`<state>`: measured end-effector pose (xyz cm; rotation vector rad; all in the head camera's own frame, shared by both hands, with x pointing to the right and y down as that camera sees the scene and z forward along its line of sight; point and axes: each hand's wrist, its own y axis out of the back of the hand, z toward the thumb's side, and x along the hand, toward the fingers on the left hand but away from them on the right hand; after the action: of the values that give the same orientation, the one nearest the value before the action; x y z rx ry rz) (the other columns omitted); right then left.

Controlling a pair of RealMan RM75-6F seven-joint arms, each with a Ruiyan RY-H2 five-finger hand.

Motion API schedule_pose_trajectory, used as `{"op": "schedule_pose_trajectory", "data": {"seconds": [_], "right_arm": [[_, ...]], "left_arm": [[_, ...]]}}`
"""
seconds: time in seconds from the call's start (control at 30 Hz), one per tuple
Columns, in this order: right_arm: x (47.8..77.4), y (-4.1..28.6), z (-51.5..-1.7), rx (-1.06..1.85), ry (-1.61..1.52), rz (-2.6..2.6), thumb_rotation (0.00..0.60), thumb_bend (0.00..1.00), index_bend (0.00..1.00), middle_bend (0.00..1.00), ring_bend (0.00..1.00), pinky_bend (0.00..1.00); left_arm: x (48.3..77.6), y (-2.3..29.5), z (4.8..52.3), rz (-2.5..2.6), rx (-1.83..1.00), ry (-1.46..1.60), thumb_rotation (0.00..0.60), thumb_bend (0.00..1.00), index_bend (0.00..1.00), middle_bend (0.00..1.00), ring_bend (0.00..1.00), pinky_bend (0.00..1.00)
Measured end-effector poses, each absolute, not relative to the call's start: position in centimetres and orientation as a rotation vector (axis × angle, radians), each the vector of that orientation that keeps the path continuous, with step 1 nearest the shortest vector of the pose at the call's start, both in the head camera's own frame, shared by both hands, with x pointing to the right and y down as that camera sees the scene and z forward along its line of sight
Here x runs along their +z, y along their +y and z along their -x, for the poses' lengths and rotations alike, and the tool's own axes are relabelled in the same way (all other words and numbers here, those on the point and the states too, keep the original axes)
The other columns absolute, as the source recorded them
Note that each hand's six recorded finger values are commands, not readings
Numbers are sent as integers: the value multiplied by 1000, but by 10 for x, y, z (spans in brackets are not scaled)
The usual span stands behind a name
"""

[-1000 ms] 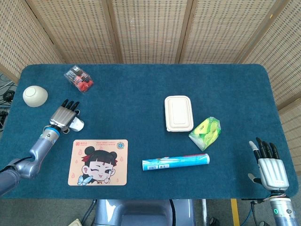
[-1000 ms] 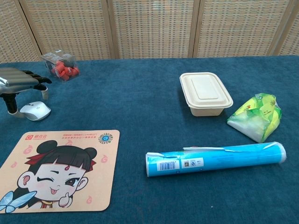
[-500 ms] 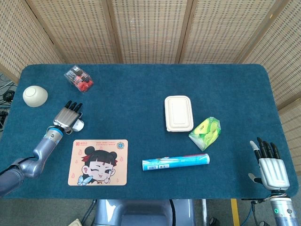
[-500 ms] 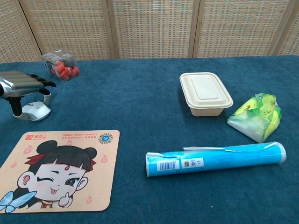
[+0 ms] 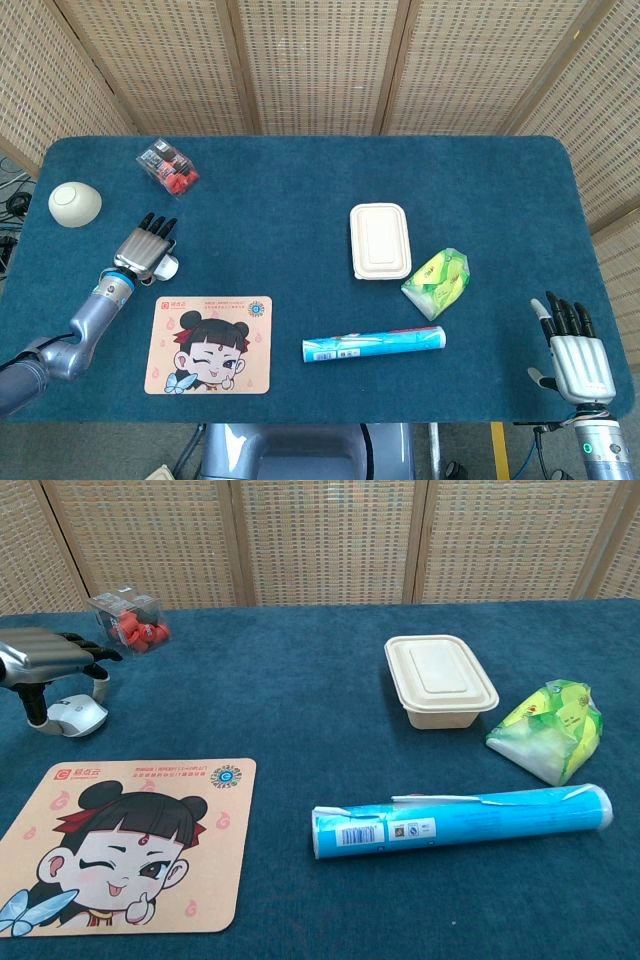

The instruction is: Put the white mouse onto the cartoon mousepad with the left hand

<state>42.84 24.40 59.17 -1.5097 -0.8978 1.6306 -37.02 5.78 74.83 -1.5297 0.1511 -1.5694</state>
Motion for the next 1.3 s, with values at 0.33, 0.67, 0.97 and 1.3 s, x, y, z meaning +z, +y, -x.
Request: {"op": "schedule_pose_trajectory", "data": {"seconds": [0.33,0.67,0.97,1.3], "right_arm": [[587,244,-428,1620,-912,1512,600,105,30,0,0,0],[583,244,-427,1605,-924,1515,600,105,30,0,0,0],[579,244,-428,1595,-939,1515,600,105,30,0,0,0],[576,243,-429,1586,-952,1513,600,105,30,0,0,0]], "left_arm": [[722,64,347,1555,-1445,161,600,248,500,0,0,0],[696,95,301,1587,-1231,101,600,247,500,0,0,0],[684,145,256,1602,-1025,-26,600,247,500,0,0,0],[679,193,232,1613,-858,-125,600,247,500,0,0,0]]}}
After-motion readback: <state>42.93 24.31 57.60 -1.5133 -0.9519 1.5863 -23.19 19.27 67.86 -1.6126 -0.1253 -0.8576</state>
